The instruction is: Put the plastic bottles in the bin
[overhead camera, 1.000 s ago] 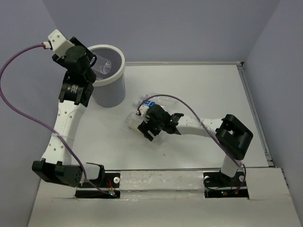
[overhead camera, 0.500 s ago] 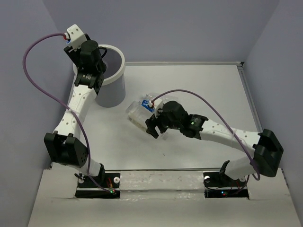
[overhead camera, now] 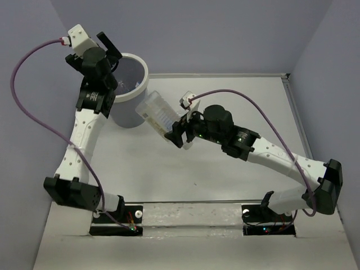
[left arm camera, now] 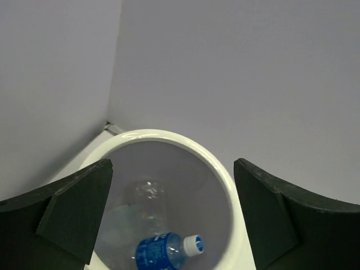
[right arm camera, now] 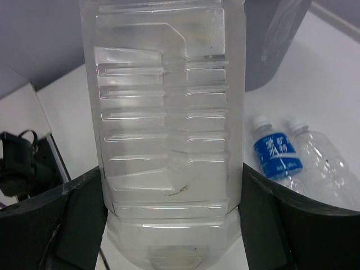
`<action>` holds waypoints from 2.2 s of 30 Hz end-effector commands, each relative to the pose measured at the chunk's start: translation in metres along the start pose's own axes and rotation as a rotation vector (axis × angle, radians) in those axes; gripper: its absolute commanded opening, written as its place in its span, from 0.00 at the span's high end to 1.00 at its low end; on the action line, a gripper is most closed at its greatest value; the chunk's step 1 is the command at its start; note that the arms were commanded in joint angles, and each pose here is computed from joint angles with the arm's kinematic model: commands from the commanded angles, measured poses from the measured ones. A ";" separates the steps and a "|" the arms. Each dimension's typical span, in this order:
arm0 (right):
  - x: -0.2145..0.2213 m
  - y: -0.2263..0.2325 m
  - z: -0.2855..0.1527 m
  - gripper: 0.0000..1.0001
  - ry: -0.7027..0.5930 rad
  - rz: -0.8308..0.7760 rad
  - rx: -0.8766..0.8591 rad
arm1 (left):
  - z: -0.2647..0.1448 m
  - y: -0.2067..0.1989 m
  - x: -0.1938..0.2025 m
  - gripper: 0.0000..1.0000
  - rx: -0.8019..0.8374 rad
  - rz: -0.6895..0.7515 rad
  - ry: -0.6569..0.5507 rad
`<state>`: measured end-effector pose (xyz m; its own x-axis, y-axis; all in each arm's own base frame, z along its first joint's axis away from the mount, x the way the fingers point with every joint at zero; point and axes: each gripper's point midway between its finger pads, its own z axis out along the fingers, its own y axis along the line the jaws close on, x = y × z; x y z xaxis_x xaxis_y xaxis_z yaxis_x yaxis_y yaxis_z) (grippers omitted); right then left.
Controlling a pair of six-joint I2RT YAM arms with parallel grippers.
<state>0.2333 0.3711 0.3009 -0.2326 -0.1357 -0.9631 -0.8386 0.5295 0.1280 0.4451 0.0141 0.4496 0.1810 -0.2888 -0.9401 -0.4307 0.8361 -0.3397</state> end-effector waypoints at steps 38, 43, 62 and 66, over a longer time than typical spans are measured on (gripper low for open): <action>-0.219 -0.060 0.211 0.06 -0.818 -0.103 -0.031 | -0.246 0.093 0.144 0.01 0.507 -0.234 0.395; -0.232 -0.051 0.192 0.01 -0.789 -0.132 -0.050 | -0.241 0.085 0.155 0.01 0.505 -0.230 0.438; -0.074 -0.158 0.018 0.29 -0.418 0.000 0.145 | -0.234 -0.005 0.268 0.01 0.484 -0.427 0.775; -0.012 -0.202 -0.012 0.30 -0.218 0.043 0.292 | -0.215 -0.035 0.292 0.01 0.420 -0.431 0.801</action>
<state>0.4042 0.2887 0.3291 -0.0180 0.1644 -0.9862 -0.6951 0.7070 0.1305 0.2782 -0.1784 0.1425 -0.5783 -0.6054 -0.5469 -0.1069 0.7208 -0.6848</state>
